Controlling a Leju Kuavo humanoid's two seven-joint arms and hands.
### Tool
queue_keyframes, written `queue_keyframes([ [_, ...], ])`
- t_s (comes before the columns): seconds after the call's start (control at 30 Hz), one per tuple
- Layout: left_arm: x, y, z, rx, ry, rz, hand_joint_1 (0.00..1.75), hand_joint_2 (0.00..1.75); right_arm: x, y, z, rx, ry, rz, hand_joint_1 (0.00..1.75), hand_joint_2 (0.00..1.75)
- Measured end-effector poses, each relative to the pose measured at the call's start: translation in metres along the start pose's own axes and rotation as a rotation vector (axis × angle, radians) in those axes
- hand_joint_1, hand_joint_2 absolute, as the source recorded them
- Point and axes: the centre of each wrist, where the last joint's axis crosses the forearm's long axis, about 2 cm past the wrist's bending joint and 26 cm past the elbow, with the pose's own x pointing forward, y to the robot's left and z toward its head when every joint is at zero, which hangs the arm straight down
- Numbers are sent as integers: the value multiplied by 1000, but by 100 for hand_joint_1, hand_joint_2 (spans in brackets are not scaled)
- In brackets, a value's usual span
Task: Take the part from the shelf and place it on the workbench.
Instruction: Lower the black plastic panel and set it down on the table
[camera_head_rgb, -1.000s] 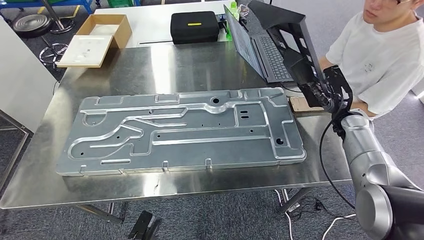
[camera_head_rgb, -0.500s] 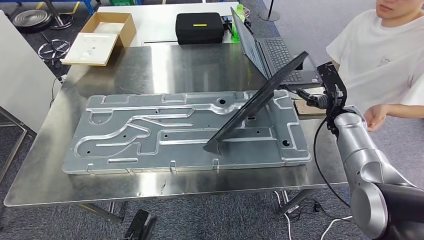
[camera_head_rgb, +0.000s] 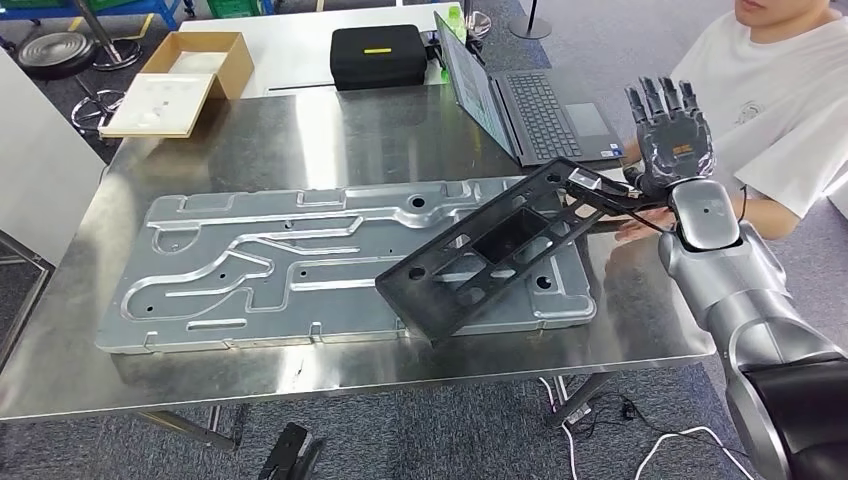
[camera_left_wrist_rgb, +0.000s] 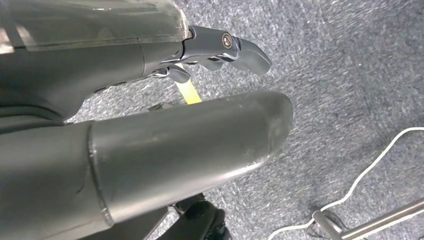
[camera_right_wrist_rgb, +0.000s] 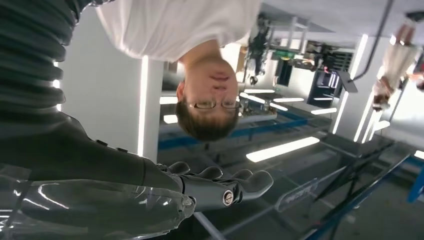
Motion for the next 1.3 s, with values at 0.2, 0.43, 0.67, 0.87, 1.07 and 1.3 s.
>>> queue_keyframes([
  [0.2, 0, -2, 0, -11, 2, -9, 0, 0, 10, 1, 15, -84, -18, -153, 0, 131],
  [0.43, -3, -6, 2, -7, 11, 0, 0, 0, 53, 5, 66, -73, 34, -786, 0, 0],
  [0.67, -9, -7, 6, 0, 22, 1, 0, 0, 111, -37, 111, -238, -95, -1065, 0, 0],
  [0.87, -9, -7, 6, 0, 22, -4, 0, 0, 128, -67, 116, -352, -156, -1114, 0, 0],
  [1.07, -11, -8, 8, -5, 28, -16, 0, 0, 155, -89, 124, -411, -293, -1034, 0, 0],
  [1.3, -11, -8, 8, -11, 31, -29, 0, 0, 171, -106, 124, -456, -340, -1011, 0, 0],
])
